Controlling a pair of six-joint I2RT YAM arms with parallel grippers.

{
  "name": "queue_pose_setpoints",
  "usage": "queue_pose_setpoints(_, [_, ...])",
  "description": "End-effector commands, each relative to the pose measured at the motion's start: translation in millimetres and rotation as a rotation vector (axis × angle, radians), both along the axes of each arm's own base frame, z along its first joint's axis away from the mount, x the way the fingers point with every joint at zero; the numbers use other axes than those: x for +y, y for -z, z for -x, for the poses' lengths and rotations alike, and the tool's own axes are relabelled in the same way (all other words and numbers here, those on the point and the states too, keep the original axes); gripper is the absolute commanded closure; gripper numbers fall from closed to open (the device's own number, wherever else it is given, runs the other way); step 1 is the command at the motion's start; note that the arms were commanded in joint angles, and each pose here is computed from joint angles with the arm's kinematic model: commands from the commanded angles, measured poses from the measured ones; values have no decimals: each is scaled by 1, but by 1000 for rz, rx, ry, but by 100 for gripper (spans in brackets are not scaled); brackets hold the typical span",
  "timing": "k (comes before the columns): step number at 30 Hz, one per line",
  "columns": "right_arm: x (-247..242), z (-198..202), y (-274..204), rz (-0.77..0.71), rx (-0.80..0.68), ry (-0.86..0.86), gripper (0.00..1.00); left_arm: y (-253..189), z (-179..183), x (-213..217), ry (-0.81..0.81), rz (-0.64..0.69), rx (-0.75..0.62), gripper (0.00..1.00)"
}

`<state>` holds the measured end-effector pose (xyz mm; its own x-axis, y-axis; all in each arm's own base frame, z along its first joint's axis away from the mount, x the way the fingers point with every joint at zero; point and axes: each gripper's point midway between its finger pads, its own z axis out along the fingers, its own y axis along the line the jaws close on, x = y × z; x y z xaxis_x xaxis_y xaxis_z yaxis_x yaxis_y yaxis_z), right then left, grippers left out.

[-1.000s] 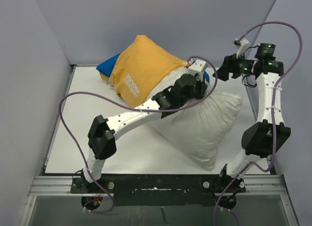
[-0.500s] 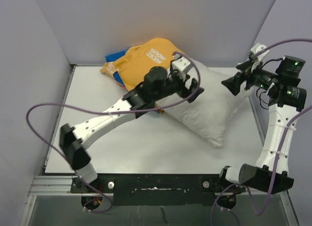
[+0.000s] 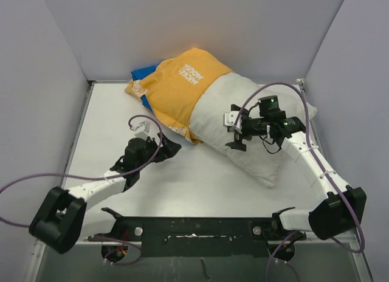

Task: Put the pillow into the pillowcase
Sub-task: Stuff the pillow into the pillowcase.

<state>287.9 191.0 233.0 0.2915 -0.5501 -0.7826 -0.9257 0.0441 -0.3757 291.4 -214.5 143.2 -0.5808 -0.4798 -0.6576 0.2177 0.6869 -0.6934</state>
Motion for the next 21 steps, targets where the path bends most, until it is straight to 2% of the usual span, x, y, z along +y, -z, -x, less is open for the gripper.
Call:
queue_pose_setpoints(1, [9,-52,-21,112,-268,62,2,-53,-50,-19,-77,248,-133,13])
queue_pose_setpoints(9, [41,-71,2,167,-326,42,2,-30,-112,-50,-83,299,-134,22])
queue_pose_setpoints(11, [46,-78,8,174,-340,58,2,-22,-119,-58,-63,303,-116,35])
queue_pose_setpoints(13, [50,-89,11,169,-347,85,2,-10,-123,-64,-47,307,-90,53])
queue_pose_setpoints(14, [52,-93,12,162,-347,99,2,-6,-123,-65,-43,311,-81,59])
queue_pose_setpoints(18, [55,-111,26,163,-320,148,2,-4,-114,-67,-2,326,-84,100])
queue_pose_setpoints(21, [55,-125,43,185,-308,191,1,-17,-102,-69,46,329,-107,100])
